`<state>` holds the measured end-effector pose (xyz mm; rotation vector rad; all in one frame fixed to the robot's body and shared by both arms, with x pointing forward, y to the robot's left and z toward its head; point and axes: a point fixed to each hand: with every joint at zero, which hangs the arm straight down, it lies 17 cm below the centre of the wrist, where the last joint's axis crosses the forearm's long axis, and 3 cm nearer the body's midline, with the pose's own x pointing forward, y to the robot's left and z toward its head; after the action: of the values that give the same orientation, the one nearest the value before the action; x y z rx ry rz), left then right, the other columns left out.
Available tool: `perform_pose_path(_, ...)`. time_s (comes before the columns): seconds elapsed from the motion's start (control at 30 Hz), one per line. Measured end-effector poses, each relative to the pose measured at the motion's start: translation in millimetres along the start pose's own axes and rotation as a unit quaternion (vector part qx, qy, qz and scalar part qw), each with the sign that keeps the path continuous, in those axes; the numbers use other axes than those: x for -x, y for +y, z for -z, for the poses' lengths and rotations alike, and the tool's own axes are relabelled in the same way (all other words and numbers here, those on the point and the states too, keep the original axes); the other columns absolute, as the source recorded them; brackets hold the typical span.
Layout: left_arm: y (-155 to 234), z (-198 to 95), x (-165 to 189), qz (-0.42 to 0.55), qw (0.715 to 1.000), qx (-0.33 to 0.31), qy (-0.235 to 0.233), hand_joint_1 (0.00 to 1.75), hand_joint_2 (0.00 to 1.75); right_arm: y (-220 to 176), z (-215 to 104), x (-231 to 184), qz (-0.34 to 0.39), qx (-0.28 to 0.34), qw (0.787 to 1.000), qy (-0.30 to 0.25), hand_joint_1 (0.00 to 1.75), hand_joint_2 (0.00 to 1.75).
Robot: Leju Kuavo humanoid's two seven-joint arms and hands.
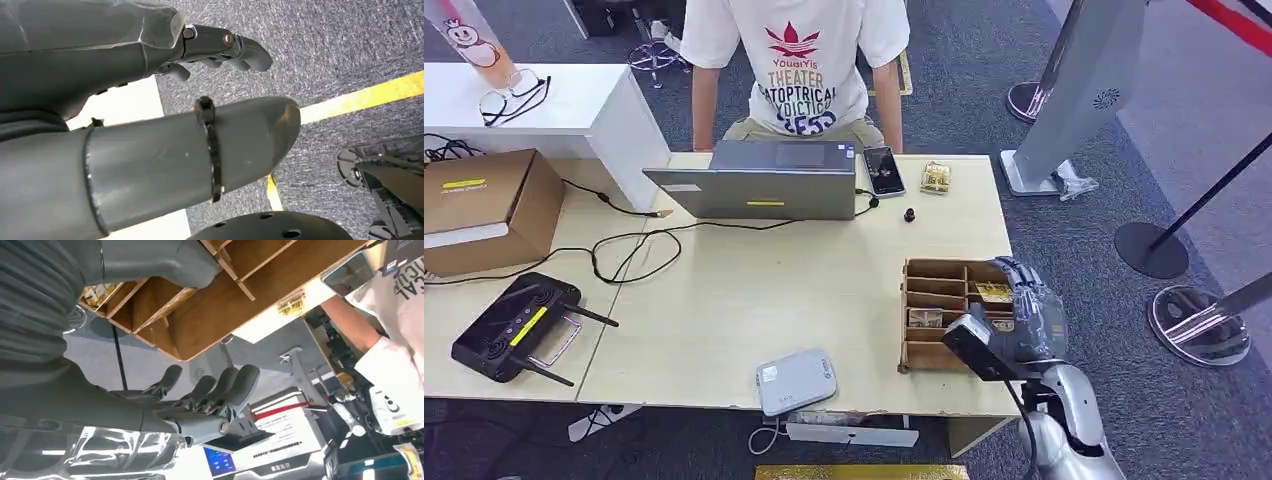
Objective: Pass the card to the sensor for recognition and then transmit it.
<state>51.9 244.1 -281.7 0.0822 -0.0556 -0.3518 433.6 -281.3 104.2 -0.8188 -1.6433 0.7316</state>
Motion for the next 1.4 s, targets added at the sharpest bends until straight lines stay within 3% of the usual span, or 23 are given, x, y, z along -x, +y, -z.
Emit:
perform_pose_path(0.3,0,0,0,-0.007,1.000,-0.001,0.001,0.00,0.00,4,-1,8,-0.012,-0.007,1.000,0.004,0.65,1.75)
perform_pose_path(0.43,0,0,0,-0.010,1.000,-0.001,0.001,0.00,0.00,4,0,12,-0.016,-0.009,1.000,0.006,0.82,1.75)
perform_pose_path(0.87,0,0,1,-0.005,1.000,-0.001,0.003,0.00,0.00,2,-4,25,-0.026,-0.008,0.999,0.019,0.68,1.75)
perform_pose_path(1.4,0,0,1,0.001,1.000,-0.001,0.008,0.00,0.00,3,-14,39,-0.034,-0.011,0.999,0.041,0.72,1.75)
